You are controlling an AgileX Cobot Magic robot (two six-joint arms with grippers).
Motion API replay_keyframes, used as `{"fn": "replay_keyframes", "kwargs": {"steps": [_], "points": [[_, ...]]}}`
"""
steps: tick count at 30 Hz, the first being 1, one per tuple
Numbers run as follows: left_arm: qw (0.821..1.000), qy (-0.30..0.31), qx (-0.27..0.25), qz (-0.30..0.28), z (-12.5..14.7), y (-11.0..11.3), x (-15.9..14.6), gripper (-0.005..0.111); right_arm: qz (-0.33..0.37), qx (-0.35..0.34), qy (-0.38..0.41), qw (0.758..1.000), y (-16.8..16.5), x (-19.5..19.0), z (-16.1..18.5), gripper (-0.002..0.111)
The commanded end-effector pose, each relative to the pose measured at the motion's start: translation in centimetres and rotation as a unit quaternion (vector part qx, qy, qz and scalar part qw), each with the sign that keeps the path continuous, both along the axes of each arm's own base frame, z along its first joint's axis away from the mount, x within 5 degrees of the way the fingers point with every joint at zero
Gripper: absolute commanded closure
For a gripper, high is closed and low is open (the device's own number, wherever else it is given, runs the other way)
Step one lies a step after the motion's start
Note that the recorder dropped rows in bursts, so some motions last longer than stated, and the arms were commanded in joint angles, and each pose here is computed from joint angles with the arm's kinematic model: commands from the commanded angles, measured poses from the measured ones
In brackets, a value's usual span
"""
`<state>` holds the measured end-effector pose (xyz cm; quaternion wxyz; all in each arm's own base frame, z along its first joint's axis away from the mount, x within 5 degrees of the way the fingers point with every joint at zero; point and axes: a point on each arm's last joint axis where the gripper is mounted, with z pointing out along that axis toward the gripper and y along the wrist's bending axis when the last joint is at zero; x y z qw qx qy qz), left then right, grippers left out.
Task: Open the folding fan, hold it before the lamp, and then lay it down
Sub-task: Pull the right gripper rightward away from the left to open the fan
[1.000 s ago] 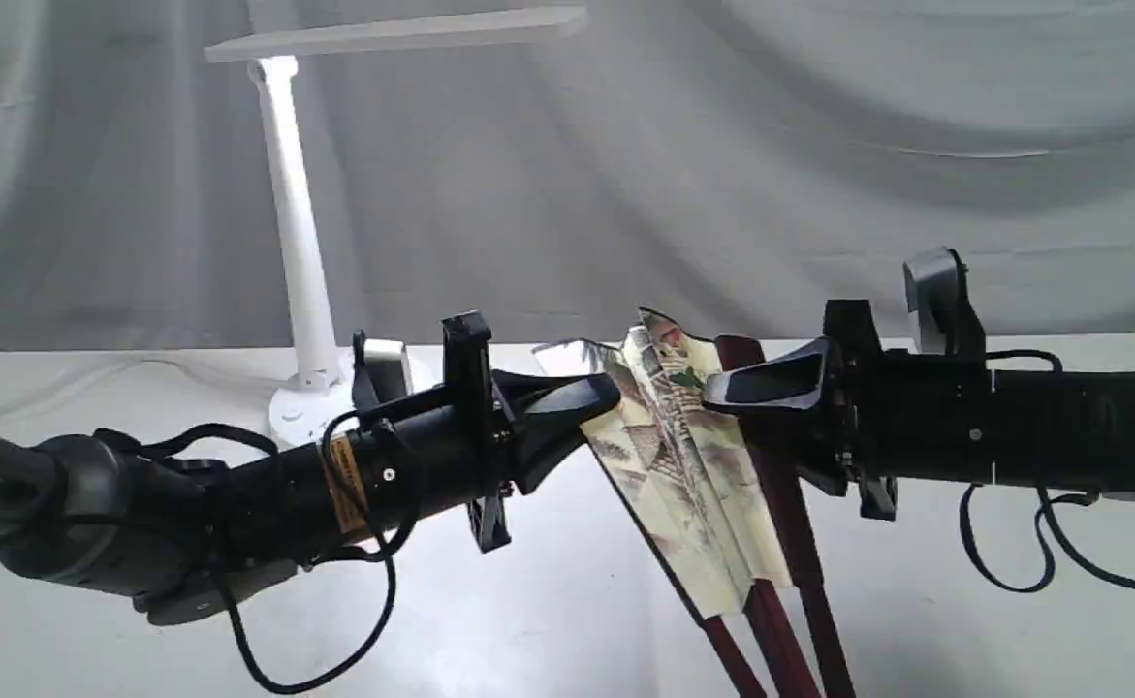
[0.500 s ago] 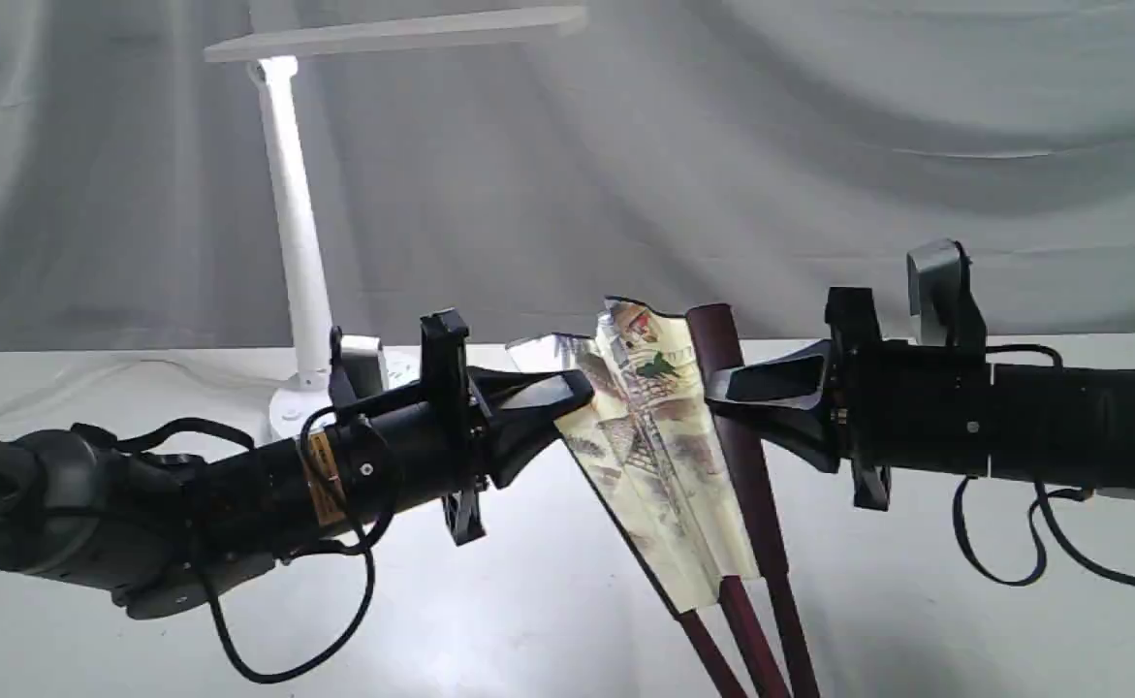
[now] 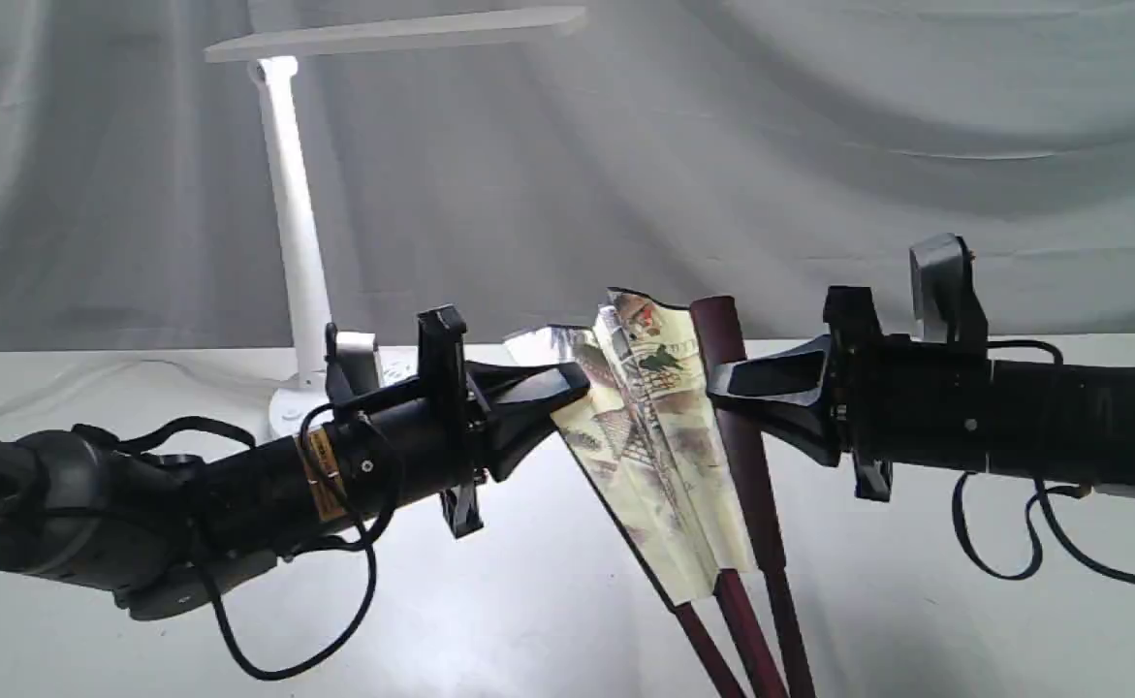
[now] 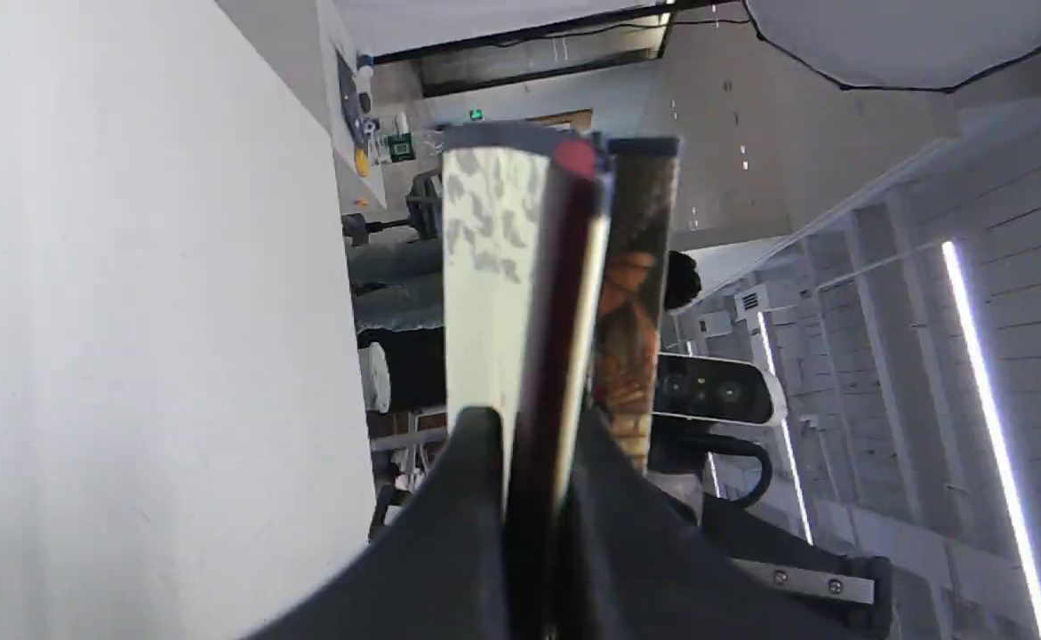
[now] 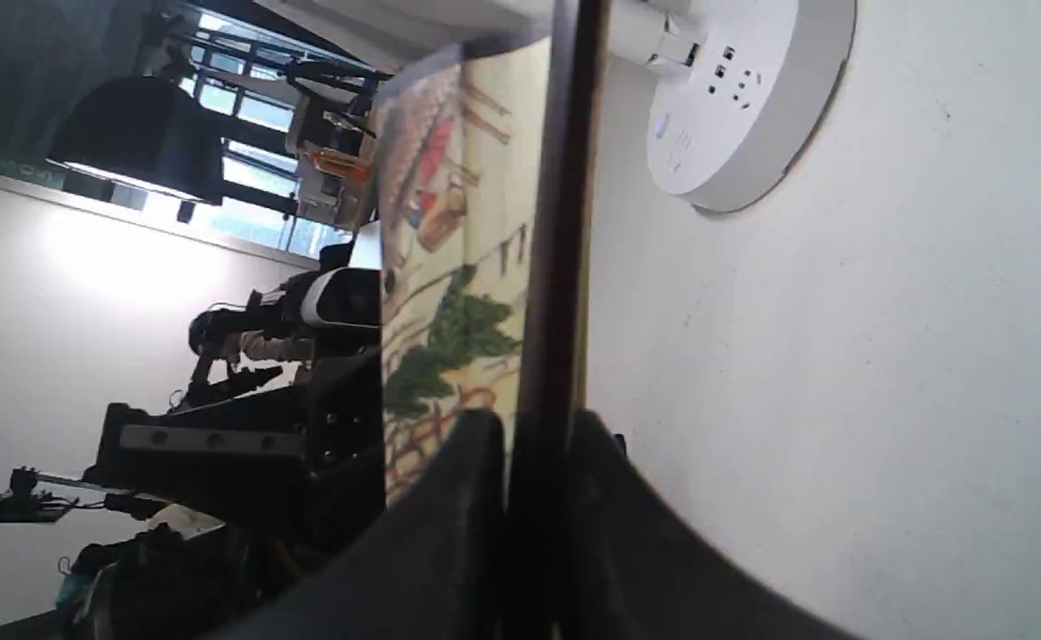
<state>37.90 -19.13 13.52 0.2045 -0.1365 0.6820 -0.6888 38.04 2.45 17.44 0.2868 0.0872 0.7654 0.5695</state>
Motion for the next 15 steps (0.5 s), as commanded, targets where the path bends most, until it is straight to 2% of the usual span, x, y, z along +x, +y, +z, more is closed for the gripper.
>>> {"fn": "replay_keyframes", "kwargs": {"steps": [1, 7, 15], "points": [[0.998, -0.008, -0.042, 0.037, 1.3, 0.4, 0.7, 0.107, -0.002, -0.042, -0.016, 0.999, -0.2, 0.2, -0.3, 0.108], [0.997, -0.004, -0.057, 0.06, 1.4, 0.6, 1.0, 0.107, -0.031, -0.069, -0.004, 0.997, -1.0, 0.5, -0.8, 0.108], [0.994, -0.009, -0.066, 0.091, 1.5, 1.0, 1.4, 0.107, -0.071, -0.068, -0.002, 0.995, -4.1, 0.5, -0.7, 0.108]]}}
